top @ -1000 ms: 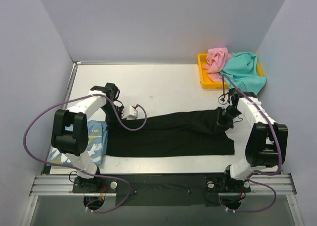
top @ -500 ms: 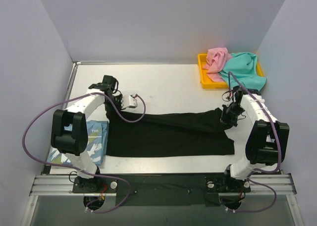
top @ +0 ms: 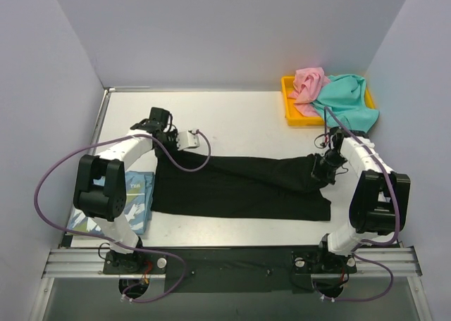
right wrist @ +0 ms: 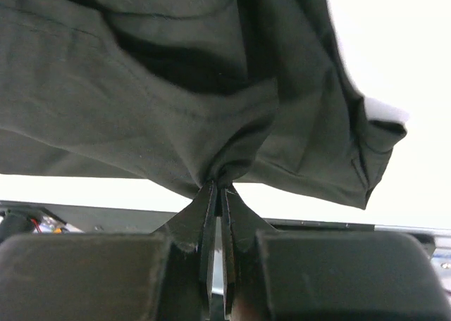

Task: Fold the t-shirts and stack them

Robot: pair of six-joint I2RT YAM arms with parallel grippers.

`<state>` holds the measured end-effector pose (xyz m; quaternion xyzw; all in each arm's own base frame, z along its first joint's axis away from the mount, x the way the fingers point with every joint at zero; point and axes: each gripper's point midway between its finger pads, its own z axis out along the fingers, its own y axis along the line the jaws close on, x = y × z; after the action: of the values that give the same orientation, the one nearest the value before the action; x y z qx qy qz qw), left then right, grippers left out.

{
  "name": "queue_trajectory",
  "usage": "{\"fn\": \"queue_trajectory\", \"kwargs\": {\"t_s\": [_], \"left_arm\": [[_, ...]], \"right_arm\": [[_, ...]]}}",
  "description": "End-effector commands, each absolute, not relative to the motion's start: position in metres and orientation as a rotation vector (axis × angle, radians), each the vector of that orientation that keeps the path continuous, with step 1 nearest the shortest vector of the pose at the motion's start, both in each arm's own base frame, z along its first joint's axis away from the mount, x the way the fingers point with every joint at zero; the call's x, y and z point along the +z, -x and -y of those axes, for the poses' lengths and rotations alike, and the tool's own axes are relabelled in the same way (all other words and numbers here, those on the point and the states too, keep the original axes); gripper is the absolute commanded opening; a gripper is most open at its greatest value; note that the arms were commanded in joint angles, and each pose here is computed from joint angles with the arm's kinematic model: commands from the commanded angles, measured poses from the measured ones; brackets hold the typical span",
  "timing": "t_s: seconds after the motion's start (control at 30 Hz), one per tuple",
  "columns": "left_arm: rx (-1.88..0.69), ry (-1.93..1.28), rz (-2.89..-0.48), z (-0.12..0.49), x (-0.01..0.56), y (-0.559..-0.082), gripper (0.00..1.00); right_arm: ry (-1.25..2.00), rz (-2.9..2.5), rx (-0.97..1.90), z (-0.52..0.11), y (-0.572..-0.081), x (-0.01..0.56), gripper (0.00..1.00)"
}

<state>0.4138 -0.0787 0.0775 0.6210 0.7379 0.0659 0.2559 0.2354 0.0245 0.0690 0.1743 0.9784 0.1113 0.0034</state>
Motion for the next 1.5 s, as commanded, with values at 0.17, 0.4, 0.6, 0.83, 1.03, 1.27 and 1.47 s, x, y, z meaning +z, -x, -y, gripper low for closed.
{"fn": "queue_trajectory", "kwargs": {"t_s": [0.17,0.4,0.6,0.83,1.03,1.27,1.47], "left_arm": [[-0.004,-1.943,-2.073,0.067,0.042,-0.342,0.0],[0.064,-1.997,-2.028,0.062,0.039,-0.352,0.11],[-0.061,-1.968,-1.959,0.076,0.062,-0.359,0.64],[-0.452,-1.899,-1.857,0.169,0.145,-0.342,0.67],[-0.685,-1.638,-1.879,0.321,0.154,-0.324,0.44],[-1.09,-1.305,-2.013,0.457,0.146,-0.317,0.49],[-1.143,-1.229,-2.072,0.501,0.118,-0.304,0.54]], "right_arm": [[-0.655,-3.216,0.394,-0.037,-0.187,0.053,0.0],[-0.66,-3.221,0.37,-0.035,-0.189,0.048,0.0],[-0.662,-3.216,0.36,-0.034,-0.189,0.045,0.0],[-0.691,-3.155,0.353,-0.033,-0.203,0.045,0.0],[-0.714,-3.124,0.342,-0.03,-0.205,0.037,0.0],[-0.76,-3.095,0.373,-0.031,-0.209,0.028,0.0],[-0.751,-3.087,0.359,-0.029,-0.209,0.028,0.0]]}}
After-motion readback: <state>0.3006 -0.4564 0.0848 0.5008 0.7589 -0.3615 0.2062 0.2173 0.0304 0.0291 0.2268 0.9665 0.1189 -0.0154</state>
